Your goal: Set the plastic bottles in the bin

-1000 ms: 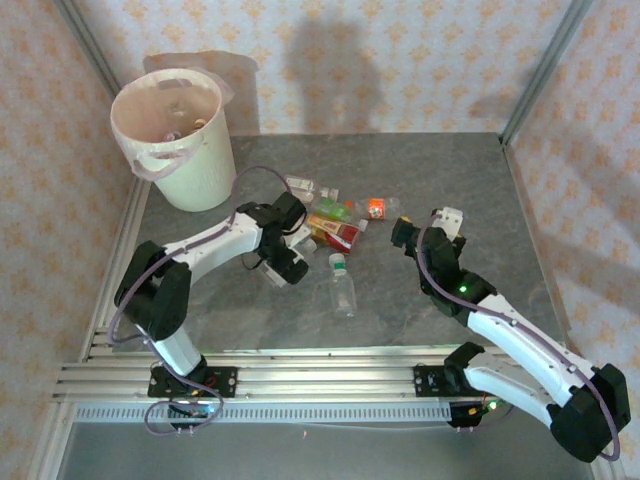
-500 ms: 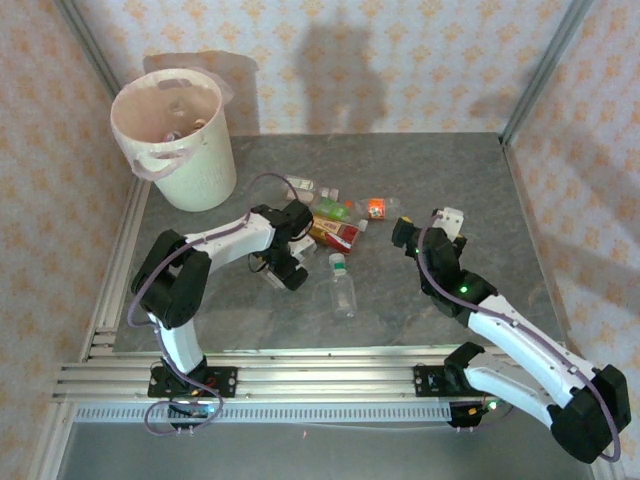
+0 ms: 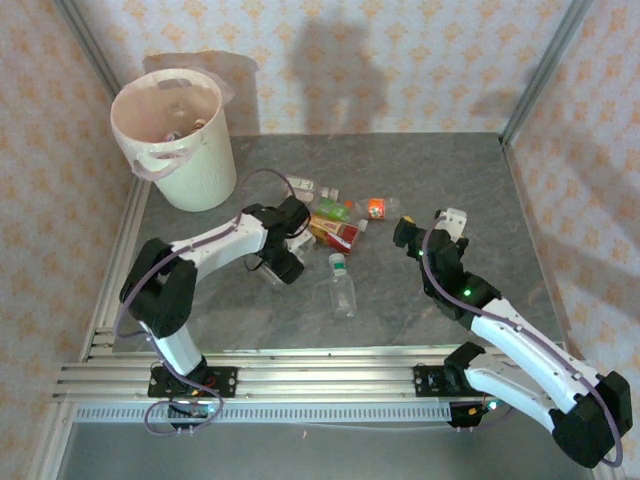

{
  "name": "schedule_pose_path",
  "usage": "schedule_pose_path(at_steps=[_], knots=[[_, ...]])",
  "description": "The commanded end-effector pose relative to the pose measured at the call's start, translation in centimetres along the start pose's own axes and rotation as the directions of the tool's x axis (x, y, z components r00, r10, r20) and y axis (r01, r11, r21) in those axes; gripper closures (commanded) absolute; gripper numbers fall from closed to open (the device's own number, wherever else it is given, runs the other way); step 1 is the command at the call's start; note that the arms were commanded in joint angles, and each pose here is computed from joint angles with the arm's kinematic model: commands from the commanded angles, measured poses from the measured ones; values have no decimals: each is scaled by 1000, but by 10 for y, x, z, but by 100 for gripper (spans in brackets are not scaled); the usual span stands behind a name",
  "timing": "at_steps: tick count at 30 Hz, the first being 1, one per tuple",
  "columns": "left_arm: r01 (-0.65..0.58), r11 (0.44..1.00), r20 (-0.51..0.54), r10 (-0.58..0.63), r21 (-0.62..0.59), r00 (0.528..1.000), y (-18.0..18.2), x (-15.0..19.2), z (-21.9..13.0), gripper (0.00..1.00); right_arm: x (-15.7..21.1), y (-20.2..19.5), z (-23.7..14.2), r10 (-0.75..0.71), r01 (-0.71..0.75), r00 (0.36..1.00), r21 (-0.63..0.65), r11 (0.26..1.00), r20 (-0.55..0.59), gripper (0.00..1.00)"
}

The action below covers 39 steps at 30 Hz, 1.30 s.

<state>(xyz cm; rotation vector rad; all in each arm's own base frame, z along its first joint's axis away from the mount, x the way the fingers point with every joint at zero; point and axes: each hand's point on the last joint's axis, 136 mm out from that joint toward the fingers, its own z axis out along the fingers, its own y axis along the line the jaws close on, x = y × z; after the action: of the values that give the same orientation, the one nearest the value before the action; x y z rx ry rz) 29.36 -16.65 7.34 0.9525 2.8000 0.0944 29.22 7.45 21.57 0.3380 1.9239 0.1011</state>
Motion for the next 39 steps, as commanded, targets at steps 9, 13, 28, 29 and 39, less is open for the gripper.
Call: schedule_pose_path(at_steps=[9,13,28,29,39], knots=[[187,982,378,-188,39,906,28,-45,-106,30,-7,9,-3,29,-28,999,-59,998,19,1],[249,966,488,-252,74,836,39,-60,-142,31,-8,11,-3,42,-40,999,-69,997,21,1],[547,820,800,-437,167,412,105,-116,-270,35,-14,16,-5,65,-62,997,-88,994,29,1],[569,805,812,-439,167,384,112,-119,-282,35,-15,16,-5,66,-63,997,-90,994,30,1],[794,572,928,-371,207,25,215,-120,-375,36,-18,16,-5,54,-50,998,-89,995,42,1]])
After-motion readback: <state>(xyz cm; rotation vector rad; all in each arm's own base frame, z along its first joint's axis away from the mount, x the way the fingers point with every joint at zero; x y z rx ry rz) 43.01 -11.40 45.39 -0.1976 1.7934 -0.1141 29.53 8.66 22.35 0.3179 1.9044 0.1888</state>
